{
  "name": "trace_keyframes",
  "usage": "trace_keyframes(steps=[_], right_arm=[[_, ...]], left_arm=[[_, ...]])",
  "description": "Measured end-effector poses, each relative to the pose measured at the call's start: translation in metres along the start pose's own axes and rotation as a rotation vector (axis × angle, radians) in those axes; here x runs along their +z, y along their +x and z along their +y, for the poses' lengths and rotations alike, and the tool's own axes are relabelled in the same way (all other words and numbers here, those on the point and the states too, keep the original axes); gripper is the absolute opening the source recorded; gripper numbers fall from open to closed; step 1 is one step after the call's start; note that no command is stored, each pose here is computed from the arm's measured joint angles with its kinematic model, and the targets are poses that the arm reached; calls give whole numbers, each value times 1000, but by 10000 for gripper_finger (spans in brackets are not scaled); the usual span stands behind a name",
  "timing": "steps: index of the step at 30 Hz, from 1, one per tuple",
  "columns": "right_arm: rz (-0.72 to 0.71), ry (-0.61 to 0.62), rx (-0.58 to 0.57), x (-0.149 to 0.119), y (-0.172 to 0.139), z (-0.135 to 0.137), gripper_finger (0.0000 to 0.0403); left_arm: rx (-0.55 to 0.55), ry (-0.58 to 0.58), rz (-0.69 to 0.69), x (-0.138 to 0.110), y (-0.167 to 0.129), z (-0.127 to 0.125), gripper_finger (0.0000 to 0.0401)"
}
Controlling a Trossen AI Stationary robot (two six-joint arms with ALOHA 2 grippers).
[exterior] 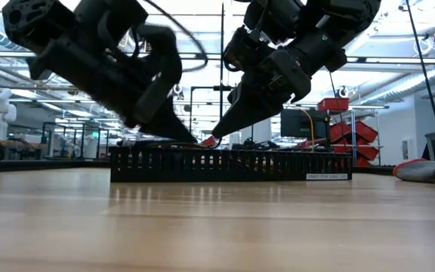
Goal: Ziptie cables
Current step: Put the zip tied cable wires into the black cable duct
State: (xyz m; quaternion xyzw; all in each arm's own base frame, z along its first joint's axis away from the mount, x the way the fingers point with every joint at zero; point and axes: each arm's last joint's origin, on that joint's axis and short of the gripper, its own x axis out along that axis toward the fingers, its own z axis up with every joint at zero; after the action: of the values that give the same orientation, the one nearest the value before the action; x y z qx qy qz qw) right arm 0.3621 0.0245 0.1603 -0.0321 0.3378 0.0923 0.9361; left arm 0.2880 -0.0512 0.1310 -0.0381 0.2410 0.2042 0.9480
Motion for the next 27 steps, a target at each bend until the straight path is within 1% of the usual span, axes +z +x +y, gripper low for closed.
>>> trace_keyframes(steps=[2, 4, 6, 9, 27], right_arm=[[3, 2, 0, 0, 0, 0, 0], [6, 7, 0, -1, 0, 0, 0], [11, 8, 1, -1, 0, 0, 0], [17, 9, 1, -2, 0, 0, 0], [22, -5, 1, -2, 0, 0, 0]], left_arm=[[-47, 21, -23, 4, 0, -2, 128], [-97, 47, -15, 5, 1, -2, 128], [-119, 57, -3, 3, 3, -2, 128], [-116, 76, 12, 0, 5, -2, 128], [-117, 60, -9, 3, 7, 0, 128]])
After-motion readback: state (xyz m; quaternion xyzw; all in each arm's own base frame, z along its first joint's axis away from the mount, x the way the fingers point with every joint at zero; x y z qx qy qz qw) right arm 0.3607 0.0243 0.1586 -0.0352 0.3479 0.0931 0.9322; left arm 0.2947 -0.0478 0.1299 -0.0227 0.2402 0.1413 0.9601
